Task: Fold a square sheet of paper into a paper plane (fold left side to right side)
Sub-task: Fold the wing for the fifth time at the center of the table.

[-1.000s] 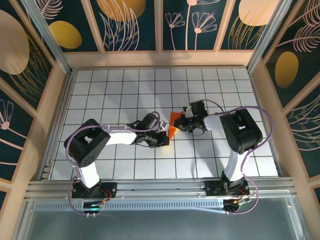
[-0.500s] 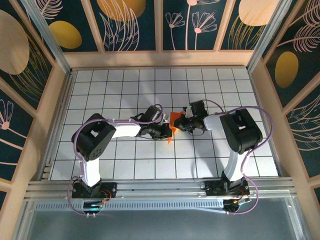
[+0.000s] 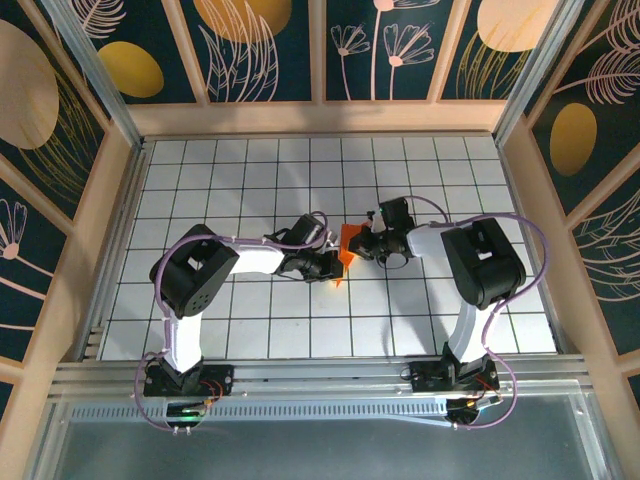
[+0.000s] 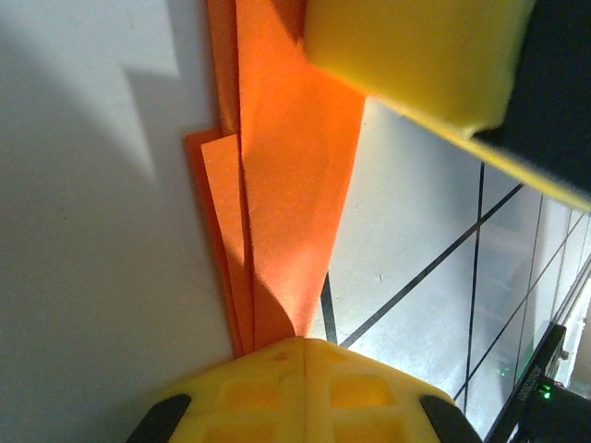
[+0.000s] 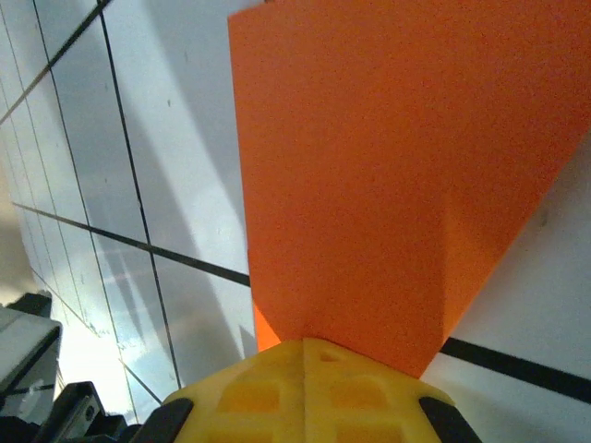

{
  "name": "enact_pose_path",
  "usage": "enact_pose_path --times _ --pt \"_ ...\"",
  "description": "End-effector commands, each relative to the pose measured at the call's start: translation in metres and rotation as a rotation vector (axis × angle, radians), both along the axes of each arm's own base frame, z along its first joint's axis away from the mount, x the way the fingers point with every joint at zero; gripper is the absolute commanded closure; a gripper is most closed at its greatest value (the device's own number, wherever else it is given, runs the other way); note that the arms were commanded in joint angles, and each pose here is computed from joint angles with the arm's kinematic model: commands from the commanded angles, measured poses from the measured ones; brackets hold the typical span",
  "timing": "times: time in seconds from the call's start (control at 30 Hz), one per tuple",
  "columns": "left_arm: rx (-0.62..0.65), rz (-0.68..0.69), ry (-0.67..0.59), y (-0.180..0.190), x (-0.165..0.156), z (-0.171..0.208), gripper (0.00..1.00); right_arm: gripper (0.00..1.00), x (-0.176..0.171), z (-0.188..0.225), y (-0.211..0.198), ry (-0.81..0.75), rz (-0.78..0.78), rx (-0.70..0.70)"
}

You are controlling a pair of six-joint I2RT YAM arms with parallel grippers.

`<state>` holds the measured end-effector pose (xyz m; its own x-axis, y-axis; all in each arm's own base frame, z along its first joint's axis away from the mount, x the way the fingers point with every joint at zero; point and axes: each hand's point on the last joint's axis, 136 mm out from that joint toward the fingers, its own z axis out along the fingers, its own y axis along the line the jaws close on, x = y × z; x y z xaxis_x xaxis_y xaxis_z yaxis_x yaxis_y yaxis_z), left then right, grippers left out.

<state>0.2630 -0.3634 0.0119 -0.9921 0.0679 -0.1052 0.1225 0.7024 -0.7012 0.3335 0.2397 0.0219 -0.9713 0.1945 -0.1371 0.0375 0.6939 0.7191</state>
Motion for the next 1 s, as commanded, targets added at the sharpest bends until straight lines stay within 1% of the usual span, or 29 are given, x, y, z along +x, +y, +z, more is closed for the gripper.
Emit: enact_pose_path --times 0.0,0.2,0.3,0.53,0.77,0.83,0.97 --pt "0.206 0.016 0.059 0.033 -0.017 -0.051 1.00 1.00 0.019 0.018 -0.009 -0.066 -0.023 -0.022" --pt "0.196 0.013 0.054 0.031 -0.017 -0.047 1.00 1.00 0.033 0.009 -0.014 -0.063 -0.023 -0.021" --pt "0.170 0.013 0.047 0.027 -0.015 -0.041 1.00 1.00 0.036 0.000 -0.019 -0.048 -0.034 -0.025" --pt "0.063 0.005 0.000 0.003 0.002 -0.004 1.00 1.00 0.025 -0.026 -0.030 0.016 -0.041 -0.057" --pt "-0.010 -0.016 -0.049 -0.018 0.019 0.029 1.00 1.00 0.017 -0.034 -0.033 0.042 -0.041 -0.067" --pt "-0.026 -0.022 -0.051 -0.023 0.022 0.032 1.00 1.00 0.016 -0.034 -0.033 0.043 -0.042 -0.065" --pt "-0.019 -0.035 -0.045 -0.027 0.024 0.024 1.00 1.00 0.017 -0.032 -0.032 0.041 -0.042 -0.061"
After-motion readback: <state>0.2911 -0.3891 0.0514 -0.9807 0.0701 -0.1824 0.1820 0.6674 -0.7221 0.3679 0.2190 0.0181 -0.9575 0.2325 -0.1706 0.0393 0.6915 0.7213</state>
